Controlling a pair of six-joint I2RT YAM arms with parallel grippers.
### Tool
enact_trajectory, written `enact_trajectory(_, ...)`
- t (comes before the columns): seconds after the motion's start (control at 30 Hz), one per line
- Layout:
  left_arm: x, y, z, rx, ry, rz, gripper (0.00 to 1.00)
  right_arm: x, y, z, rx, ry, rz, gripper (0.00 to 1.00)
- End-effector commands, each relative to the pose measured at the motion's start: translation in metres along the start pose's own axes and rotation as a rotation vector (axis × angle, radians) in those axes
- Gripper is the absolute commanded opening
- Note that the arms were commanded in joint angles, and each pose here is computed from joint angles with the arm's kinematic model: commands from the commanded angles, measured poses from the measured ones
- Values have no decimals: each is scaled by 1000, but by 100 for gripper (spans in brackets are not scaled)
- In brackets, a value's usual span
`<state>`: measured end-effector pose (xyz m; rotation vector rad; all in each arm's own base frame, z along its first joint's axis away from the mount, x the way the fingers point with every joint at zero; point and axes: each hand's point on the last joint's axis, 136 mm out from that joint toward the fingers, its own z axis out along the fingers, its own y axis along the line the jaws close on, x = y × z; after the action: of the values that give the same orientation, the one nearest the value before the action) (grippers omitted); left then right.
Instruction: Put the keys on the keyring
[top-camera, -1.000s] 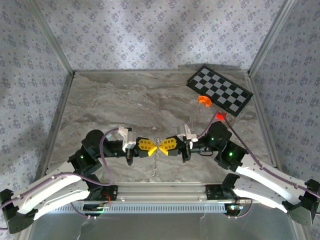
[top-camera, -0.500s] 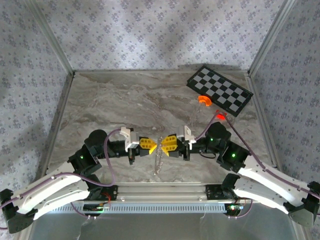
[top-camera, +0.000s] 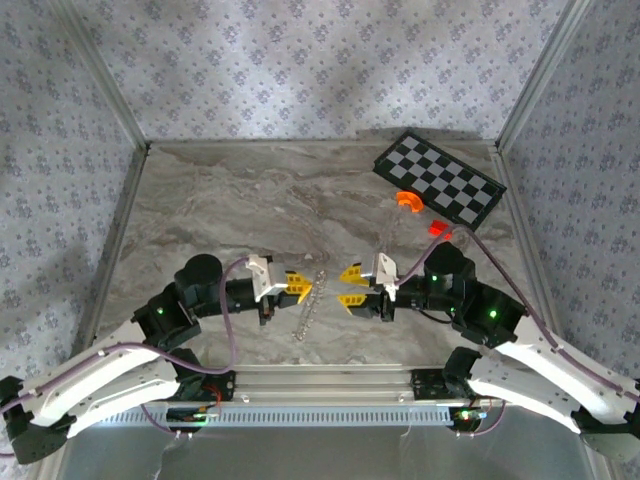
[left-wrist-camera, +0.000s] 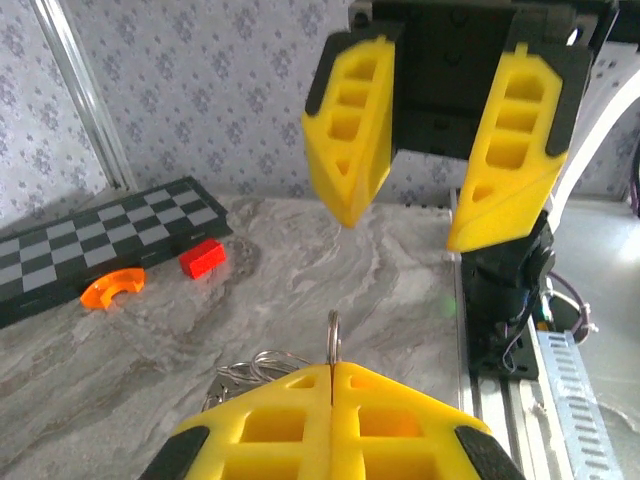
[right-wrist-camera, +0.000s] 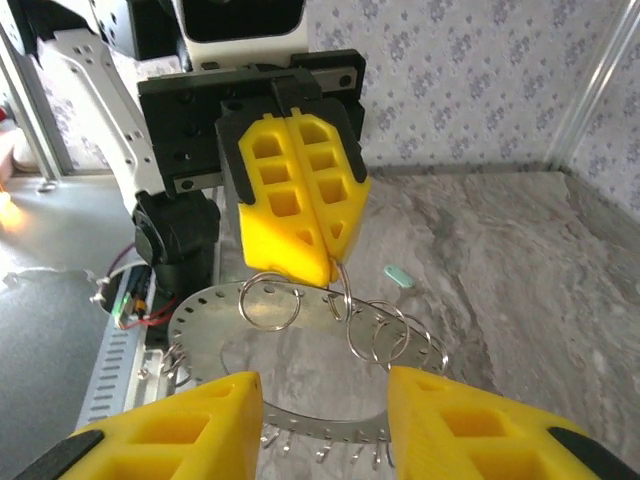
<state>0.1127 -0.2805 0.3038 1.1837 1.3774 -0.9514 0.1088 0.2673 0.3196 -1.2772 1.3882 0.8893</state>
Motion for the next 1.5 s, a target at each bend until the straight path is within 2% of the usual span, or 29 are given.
enact_trajectory(0.0,-10,0,1,-15,9,69,0,-3,-3,-8,36,41,-37,39)
enact_trajectory(0.17,-3,-1,8,-13,55,86,0,8,-5,0,45,119,-64,38)
enact_trajectory(0.43,-2,-8,15,17,70,101,0,18,-2,10,35,140,-68,38)
enact_trajectory(0.53,-12,-13,14,34,6,81,0,12,-1,9,37,88,-66,38)
enact_trajectory(0.73,-51,-26,-5,86,-242,26,0,-10,6,1,26,-94,-14,39)
enact_trajectory(0.9,-65,-36,-18,131,-305,19,0,-24,14,-4,-13,-171,8,38)
enact_trajectory(1.1,-59,-37,-16,128,-245,48,0,-33,17,-7,-20,-188,-10,38)
enact_trajectory(1.47,-32,-20,-5,41,-51,122,0,-11,12,4,45,44,-104,35)
